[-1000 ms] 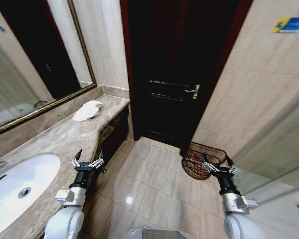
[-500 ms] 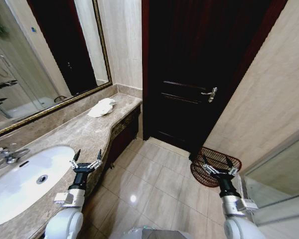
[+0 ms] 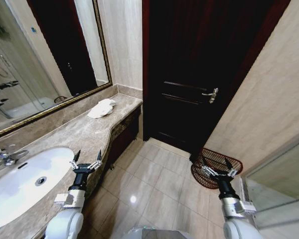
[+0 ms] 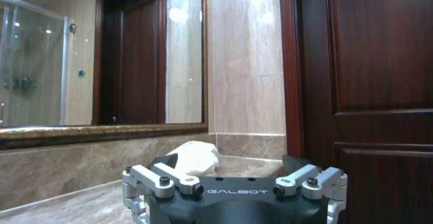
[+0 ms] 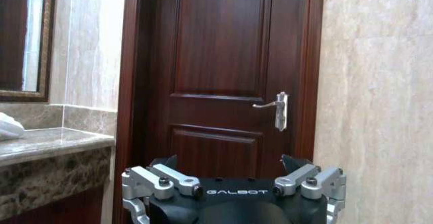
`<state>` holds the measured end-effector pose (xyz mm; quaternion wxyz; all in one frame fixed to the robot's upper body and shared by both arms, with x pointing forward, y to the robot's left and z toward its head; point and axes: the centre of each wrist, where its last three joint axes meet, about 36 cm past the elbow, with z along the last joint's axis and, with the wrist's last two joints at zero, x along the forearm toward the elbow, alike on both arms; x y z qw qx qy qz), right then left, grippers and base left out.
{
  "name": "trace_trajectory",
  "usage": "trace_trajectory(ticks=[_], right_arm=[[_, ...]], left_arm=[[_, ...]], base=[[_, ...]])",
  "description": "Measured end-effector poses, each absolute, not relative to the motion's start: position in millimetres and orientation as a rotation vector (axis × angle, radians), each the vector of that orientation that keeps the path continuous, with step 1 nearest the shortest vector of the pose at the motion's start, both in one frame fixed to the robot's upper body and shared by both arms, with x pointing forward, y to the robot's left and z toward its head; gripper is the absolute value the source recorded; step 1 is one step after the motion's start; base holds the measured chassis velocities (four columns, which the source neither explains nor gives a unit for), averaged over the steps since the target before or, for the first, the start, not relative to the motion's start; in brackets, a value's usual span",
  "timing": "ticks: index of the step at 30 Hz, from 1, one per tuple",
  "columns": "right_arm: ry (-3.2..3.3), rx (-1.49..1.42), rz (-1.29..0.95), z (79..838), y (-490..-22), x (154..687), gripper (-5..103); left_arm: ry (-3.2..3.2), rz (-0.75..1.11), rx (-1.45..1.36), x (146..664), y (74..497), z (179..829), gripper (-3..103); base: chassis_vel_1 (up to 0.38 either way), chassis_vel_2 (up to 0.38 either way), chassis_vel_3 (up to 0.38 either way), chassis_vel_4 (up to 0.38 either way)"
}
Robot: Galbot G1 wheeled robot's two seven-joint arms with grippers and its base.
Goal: Discard the used towel into the hamper.
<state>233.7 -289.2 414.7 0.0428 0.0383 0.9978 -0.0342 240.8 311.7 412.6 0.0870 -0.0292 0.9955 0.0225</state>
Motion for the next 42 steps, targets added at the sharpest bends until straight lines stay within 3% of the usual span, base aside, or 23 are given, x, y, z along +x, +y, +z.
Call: trace_trajectory(ticks=[20, 42], right_arm=[[3.039, 0.128, -0.081, 416, -286, 246, 100], [3.05, 0.202, -0.059, 420, -289, 257, 100]], left_arm=[[2.988, 0.038, -0.108, 244, 306, 423, 100], [3.003, 0.05, -0.106, 241, 305, 422, 100]], base=[[-0.218, 0.222, 0.214, -0.21], [0.016, 0.031, 0.024, 0.024]])
